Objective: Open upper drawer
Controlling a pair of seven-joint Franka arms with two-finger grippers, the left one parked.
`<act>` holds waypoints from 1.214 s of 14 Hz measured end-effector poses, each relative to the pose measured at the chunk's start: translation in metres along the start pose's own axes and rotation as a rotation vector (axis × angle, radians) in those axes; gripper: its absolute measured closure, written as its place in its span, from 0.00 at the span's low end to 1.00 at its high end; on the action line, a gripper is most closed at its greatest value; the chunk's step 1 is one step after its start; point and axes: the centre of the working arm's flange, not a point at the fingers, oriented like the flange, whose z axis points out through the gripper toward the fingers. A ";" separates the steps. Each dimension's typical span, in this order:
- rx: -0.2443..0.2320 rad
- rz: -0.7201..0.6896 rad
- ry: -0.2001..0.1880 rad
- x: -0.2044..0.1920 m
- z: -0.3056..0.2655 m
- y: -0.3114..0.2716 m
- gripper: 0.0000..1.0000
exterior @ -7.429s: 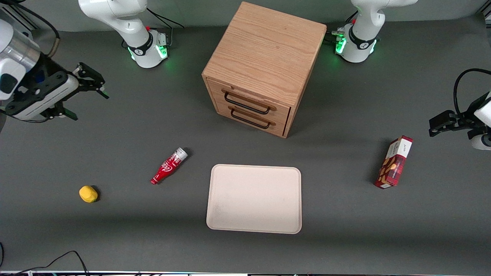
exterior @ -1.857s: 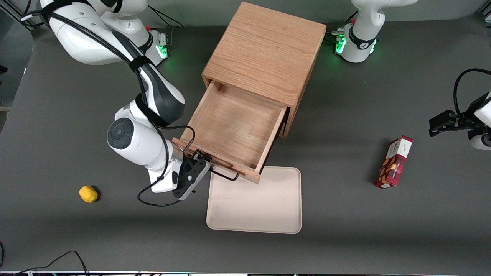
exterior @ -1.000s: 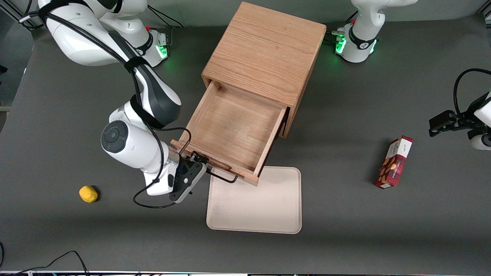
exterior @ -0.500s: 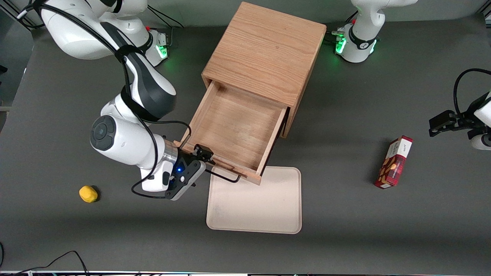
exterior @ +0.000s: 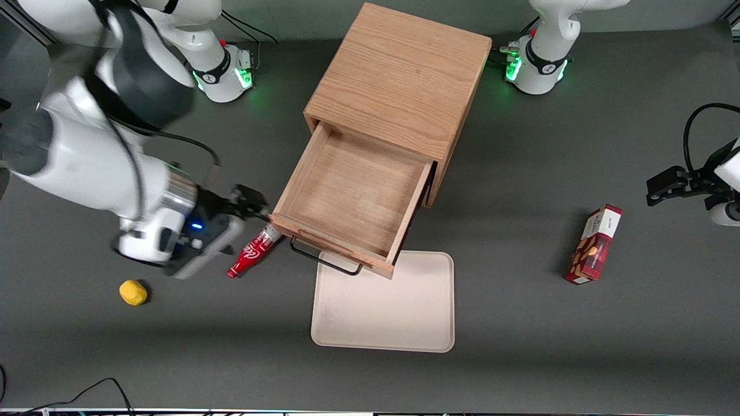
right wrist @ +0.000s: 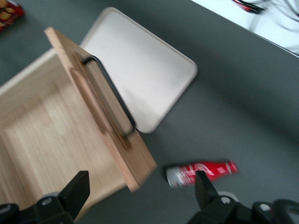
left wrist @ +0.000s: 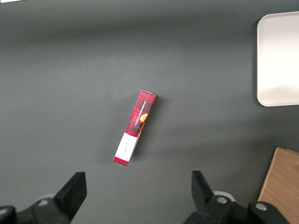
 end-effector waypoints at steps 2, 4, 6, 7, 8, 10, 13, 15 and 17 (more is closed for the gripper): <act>-0.071 0.077 -0.030 -0.032 -0.032 0.033 0.00; -0.147 0.132 -0.006 -0.061 -0.055 0.053 0.00; -0.208 0.205 0.065 -0.092 -0.072 0.069 0.00; -0.226 0.269 0.087 -0.111 -0.074 0.075 0.00; -0.231 0.344 0.090 -0.129 -0.074 0.076 0.00; -0.231 0.476 0.075 -0.152 -0.072 0.073 0.00; -0.240 0.593 0.095 -0.169 -0.084 0.093 0.00; -0.243 0.642 0.105 -0.183 -0.092 0.118 0.00; -0.247 0.637 0.113 -0.187 -0.099 0.127 0.00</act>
